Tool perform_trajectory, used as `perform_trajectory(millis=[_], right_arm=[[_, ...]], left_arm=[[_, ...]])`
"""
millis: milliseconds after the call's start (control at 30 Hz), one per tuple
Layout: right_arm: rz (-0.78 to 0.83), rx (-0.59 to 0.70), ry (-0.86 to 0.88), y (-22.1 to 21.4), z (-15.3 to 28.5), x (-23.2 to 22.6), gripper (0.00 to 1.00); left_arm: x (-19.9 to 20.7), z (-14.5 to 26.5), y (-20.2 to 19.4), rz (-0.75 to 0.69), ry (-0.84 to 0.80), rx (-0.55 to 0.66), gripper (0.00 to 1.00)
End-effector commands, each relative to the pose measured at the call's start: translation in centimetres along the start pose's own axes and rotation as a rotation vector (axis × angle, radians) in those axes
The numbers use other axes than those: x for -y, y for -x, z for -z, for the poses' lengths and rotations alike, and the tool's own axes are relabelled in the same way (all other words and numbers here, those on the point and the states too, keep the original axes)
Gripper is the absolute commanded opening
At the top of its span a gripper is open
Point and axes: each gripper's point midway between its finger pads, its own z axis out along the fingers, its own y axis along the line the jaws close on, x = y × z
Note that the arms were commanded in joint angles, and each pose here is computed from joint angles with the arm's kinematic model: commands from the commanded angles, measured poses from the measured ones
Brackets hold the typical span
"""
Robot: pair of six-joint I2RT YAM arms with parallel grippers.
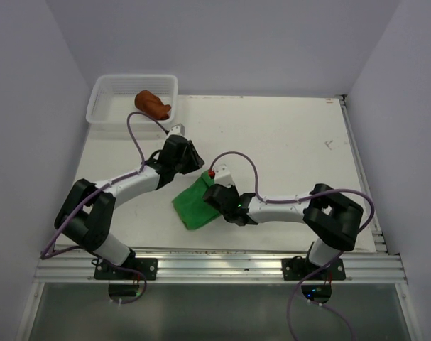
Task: Roll the towels
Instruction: Roll the towel
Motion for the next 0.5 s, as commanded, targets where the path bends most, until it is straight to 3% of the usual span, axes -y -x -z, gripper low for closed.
perform_trajectory(millis=[0,467], right_arm=[[0.132,-0.012,-0.165,-0.7,0.2,2.5,0.00],[0.435,0.100,-0.343,0.0,1.3,0.4,0.00]], left_arm=[[2.1,1.2,1.8,0.011,-0.068,0.031,0.40],[3.8,2.3,2.6,0.057,-0.221,-0.033,0.43]])
